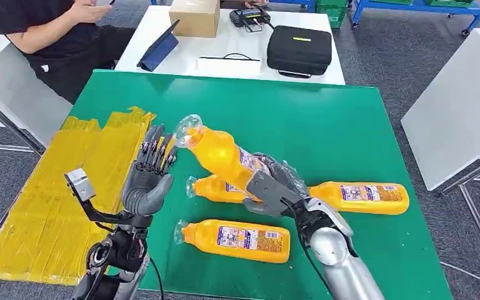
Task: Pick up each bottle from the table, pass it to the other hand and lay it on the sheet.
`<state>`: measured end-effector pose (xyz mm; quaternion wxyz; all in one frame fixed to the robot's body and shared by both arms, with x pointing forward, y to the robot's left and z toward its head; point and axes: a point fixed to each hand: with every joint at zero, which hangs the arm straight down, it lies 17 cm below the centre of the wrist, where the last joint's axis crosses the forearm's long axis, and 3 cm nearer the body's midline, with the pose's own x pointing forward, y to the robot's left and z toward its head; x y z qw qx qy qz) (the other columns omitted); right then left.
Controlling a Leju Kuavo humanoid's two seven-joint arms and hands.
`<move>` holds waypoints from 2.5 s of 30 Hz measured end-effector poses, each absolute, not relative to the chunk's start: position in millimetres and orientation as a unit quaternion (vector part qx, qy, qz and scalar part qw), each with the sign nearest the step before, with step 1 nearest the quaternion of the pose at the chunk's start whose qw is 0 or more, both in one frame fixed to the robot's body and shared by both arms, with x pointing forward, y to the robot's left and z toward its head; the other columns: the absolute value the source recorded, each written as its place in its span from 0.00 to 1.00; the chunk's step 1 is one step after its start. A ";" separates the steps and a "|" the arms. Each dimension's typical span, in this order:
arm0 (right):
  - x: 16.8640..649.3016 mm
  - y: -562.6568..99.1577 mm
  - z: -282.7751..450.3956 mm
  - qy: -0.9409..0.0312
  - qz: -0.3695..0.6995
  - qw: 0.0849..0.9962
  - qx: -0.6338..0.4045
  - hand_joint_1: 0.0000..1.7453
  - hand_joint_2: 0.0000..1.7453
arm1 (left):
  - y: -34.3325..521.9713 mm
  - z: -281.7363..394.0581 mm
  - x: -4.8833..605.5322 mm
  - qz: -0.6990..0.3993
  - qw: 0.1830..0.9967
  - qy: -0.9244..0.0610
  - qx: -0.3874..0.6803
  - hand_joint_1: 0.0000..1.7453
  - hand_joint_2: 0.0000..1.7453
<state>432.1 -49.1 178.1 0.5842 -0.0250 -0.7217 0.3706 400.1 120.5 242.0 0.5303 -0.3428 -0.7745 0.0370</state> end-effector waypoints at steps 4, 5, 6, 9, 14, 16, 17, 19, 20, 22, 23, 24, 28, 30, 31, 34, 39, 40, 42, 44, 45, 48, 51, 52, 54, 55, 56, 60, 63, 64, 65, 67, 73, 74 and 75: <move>432.1 -28.0 193.1 -0.727 0.379 0.572 -0.019 1.00 1.00 | 120.1 240.6 402.7 0.042 0.537 -0.771 -0.340 0.00 1.00; 432.4 -22.6 197.5 -0.729 0.380 0.569 -0.017 1.00 1.00 | 119.8 241.2 403.4 0.044 0.537 -0.770 -0.341 0.00 1.00; 432.8 -19.3 200.9 -0.730 0.382 0.566 -0.016 1.00 1.00 | 119.1 242.0 403.7 0.044 0.537 -0.770 -0.341 0.00 1.00; 432.3 -8.4 208.1 -0.733 0.387 0.559 -0.011 1.00 1.00 | 118.9 241.5 404.8 0.046 0.539 -0.769 -0.340 0.00 1.00; 429.6 15.0 210.8 -0.730 0.410 0.547 -0.009 1.00 1.00 | 116.7 241.4 405.1 0.050 0.542 -0.766 -0.343 0.00 1.00; 430.3 22.8 206.2 -0.723 0.424 0.546 -0.014 1.00 1.00 | 117.3 241.5 405.5 0.053 0.543 -0.765 -0.342 0.00 1.00; 430.1 26.0 201.8 -0.718 0.432 0.546 -0.018 1.00 1.00 | 117.2 242.5 405.1 0.054 0.543 -0.765 -0.342 0.00 1.00; 427.1 34.5 192.4 -0.709 0.447 0.545 -0.019 1.00 1.00 | 117.4 244.1 404.1 0.055 0.542 -0.766 -0.341 0.00 1.00; 426.7 35.8 191.3 -0.708 0.449 0.545 -0.019 1.00 1.00 | 117.6 244.1 404.1 0.055 0.542 -0.766 -0.341 0.00 1.00; 426.7 35.8 191.3 -0.708 0.449 0.545 -0.019 1.00 1.00 | 117.6 244.1 404.1 0.055 0.542 -0.766 -0.341 0.00 1.00; 426.2 36.7 189.9 -0.706 0.451 0.545 -0.019 1.00 1.00 | 117.7 244.4 404.0 0.055 0.542 -0.767 -0.341 0.00 1.00; 424.9 39.8 186.2 -0.703 0.456 0.546 -0.018 1.00 1.00 | 117.9 244.8 403.9 0.055 0.541 -0.767 -0.340 0.00 1.00; 414.4 56.2 162.5 -0.681 0.488 0.546 -0.014 1.00 1.00 | 119.1 247.2 403.2 0.058 0.539 -0.768 -0.340 0.00 1.00; 415.1 57.7 160.5 -0.678 0.491 0.546 -0.014 1.00 1.00 | 119.6 246.9 403.3 0.058 0.540 -0.768 -0.340 0.00 1.00; 414.6 58.6 159.1 -0.677 0.493 0.546 -0.014 1.00 1.00 | 119.7 247.0 403.3 0.058 0.540 -0.768 -0.340 0.00 1.00; 414.2 59.9 156.7 -0.675 0.495 0.547 -0.013 1.00 1.00 | 120.1 246.8 403.0 0.059 0.540 -0.768 -0.339 0.00 1.00; 414.0 61.4 154.0 -0.672 0.499 0.547 -0.014 1.00 1.00 | 121.2 245.3 402.7 0.061 0.541 -0.768 -0.338 0.00 1.00; 414.1 61.5 153.7 -0.672 0.500 0.547 -0.014 1.00 1.00 | 121.4 245.0 402.7 0.061 0.541 -0.768 -0.338 0.00 1.00; 414.1 61.6 153.0 -0.671 0.500 0.547 -0.014 1.00 1.00 | 121.8 244.6 402.6 0.061 0.542 -0.767 -0.338 0.00 1.00; 414.1 61.6 152.3 -0.670 0.501 0.548 -0.014 1.00 1.00 | 122.0 244.2 402.5 0.062 0.542 -0.767 -0.337 0.00 1.00; 414.2 61.5 152.0 -0.670 0.501 0.548 -0.014 1.00 1.00 | 122.1 244.0 402.5 0.062 0.542 -0.767 -0.337 0.00 1.00; 414.4 61.6 151.6 -0.670 0.501 0.548 -0.014 1.00 1.00 | 122.5 243.7 402.6 0.062 0.542 -0.767 -0.337 0.00 1.00; 414.7 62.1 151.7 -0.669 0.503 0.547 -0.015 1.00 1.00 | 122.8 243.7 402.7 0.062 0.542 -0.767 -0.337 0.00 1.00; 414.5 62.2 151.6 -0.669 0.503 0.547 -0.014 1.00 1.00 | 122.8 243.6 402.7 0.062 0.542 -0.767 -0.337 0.00 1.00; 414.6 62.1 151.5 -0.669 0.503 0.547 -0.015 1.00 1.00 | 123.0 243.5 402.7 0.063 0.543 -0.767 -0.336 0.00 1.00; 414.5 62.2 151.6 -0.669 0.503 0.547 -0.014 1.00 1.00 | 123.0 243.5 402.7 0.063 0.543 -0.767 -0.336 0.00 1.00; 414.5 62.2 151.6 -0.669 0.503 0.547 -0.014 1.00 1.00 | 123.0 243.5 402.7 0.063 0.543 -0.767 -0.336 1.00 1.00; 419.5 56.5 146.8 -0.660 0.519 0.541 -0.053 1.00 1.00 | 120.6 239.9 402.4 0.049 0.549 -0.768 -0.327 1.00 1.00; 423.0 53.9 145.7 -0.655 0.536 0.526 -0.088 1.00 1.00 | 121.8 232.4 401.6 0.039 0.560 -0.764 -0.318 1.00 1.00; 422.5 54.7 145.5 -0.654 0.537 0.525 -0.089 1.00 1.00 | 122.3 231.1 401.6 0.038 0.562 -0.763 -0.317 1.00 1.00; 421.9 55.5 145.4 -0.654 0.538 0.524 -0.089 1.00 1.00 | 123.4 230.3 401.7 0.040 0.562 -0.763 -0.315 1.00 1.00; 420.9 56.9 145.0 -0.654 0.540 0.523 -0.089 1.00 1.00 | 125.1 229.7 401.9 0.042 0.563 -0.763 -0.314 1.00 1.00; 419.9 58.4 144.8 -0.654 0.541 0.522 -0.088 1.00 1.00 | 127.6 229.2 402.4 0.044 0.562 -0.764 -0.312 1.00 1.00; 419.7 58.7 144.8 -0.654 0.541 0.521 -0.087 1.00 1.00 | 127.7 228.9 402.1 0.044 0.563 -0.764 -0.313 1.00 1.00; 419.5 59.1 144.7 -0.655 0.542 0.520 -0.087 1.00 1.00 | 127.7 228.5 401.9 0.044 0.563 -0.764 -0.312 1.00 1.00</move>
